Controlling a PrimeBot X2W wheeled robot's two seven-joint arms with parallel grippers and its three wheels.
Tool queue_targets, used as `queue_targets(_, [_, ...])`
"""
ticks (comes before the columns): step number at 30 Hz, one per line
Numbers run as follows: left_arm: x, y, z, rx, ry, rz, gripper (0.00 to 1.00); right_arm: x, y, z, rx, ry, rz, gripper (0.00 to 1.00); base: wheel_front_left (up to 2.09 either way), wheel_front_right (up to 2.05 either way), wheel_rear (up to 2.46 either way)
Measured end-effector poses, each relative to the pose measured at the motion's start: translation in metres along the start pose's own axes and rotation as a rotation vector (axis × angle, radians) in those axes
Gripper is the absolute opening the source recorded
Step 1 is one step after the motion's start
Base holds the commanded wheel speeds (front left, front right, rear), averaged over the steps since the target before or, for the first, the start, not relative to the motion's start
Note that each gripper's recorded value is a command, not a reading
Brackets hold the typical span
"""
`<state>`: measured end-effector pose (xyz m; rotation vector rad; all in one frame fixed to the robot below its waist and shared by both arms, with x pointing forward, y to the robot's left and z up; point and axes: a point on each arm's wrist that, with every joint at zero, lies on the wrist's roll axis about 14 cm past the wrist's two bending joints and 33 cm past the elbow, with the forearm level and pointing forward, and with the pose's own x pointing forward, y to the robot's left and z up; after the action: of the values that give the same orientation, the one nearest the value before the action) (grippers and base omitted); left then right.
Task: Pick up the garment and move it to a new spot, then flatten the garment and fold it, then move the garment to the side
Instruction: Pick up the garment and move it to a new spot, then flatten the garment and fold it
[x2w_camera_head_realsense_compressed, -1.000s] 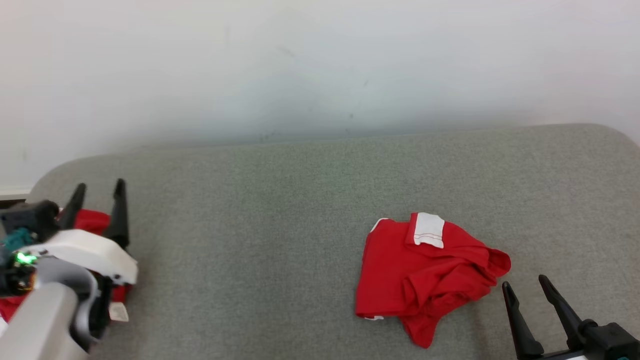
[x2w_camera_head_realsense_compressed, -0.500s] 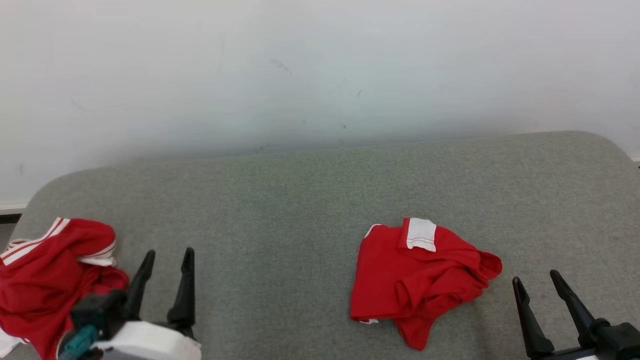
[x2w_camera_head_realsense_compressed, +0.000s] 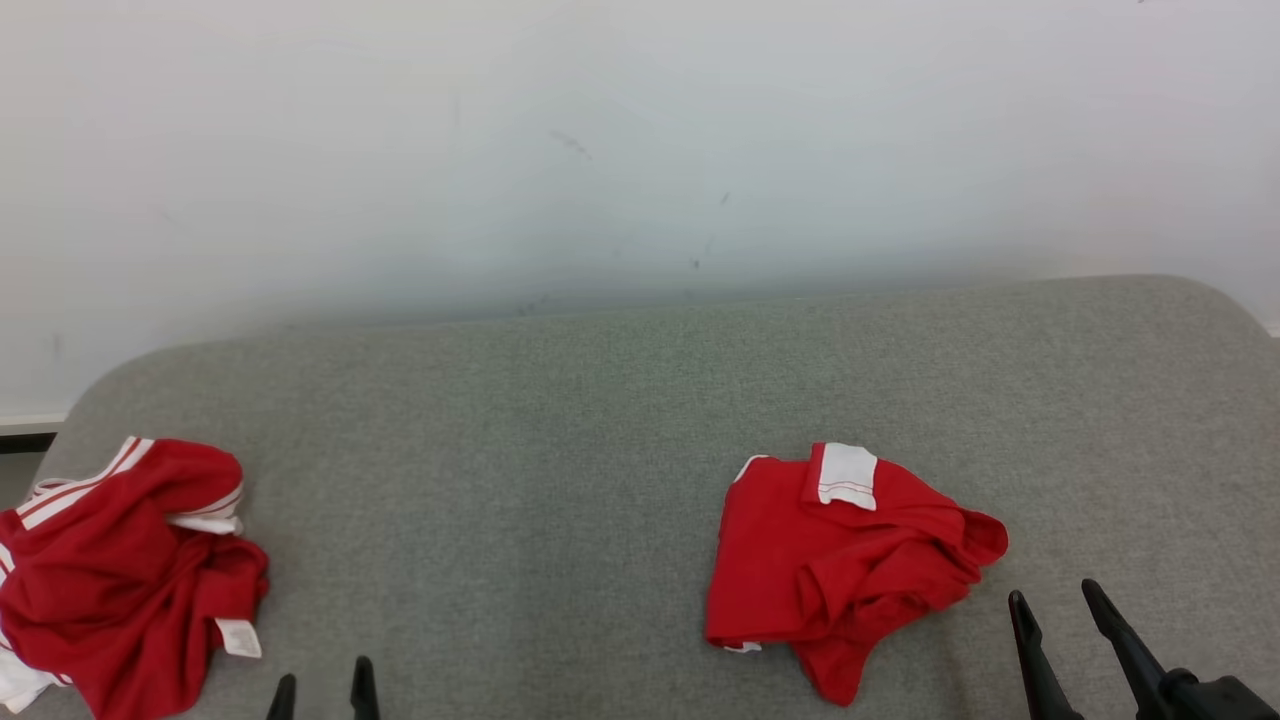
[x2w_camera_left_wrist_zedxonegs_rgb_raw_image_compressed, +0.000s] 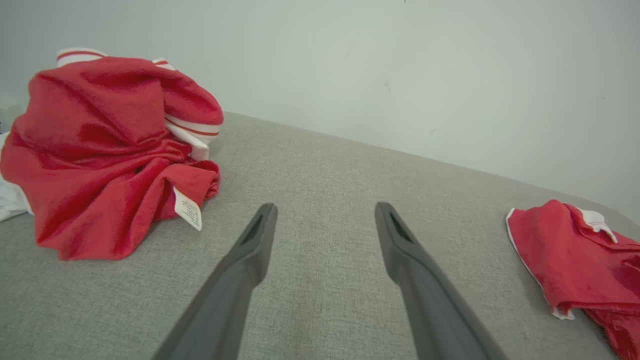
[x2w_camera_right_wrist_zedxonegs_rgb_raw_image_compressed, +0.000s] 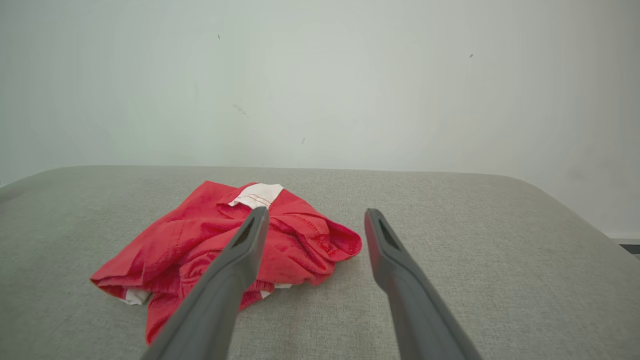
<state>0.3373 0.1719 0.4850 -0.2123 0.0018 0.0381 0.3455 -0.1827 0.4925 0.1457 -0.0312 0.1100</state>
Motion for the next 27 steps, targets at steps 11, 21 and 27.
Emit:
queue_targets(11, [-0.008, 0.011, -0.005, -0.002, 0.003, 0.011, 1.00, -0.003, 0.004, -0.008, 0.016, 0.020, 0.004, 1.00, 0.00, 0.00, 0.00])
queue_targets(21, [-0.007, 0.011, -0.008, 0.002, 0.014, -0.005, 1.00, 0.005, 0.020, -0.007, -0.042, 0.027, 0.083, 1.00, 0.00, 0.00, 0.00])
queue_targets(27, [-0.007, 0.007, -0.010, -0.008, 0.019, -0.012, 1.00, 0.015, 0.061, -0.031, -0.217, 0.126, 0.303, 1.00, 0.00, 0.00, 0.00])
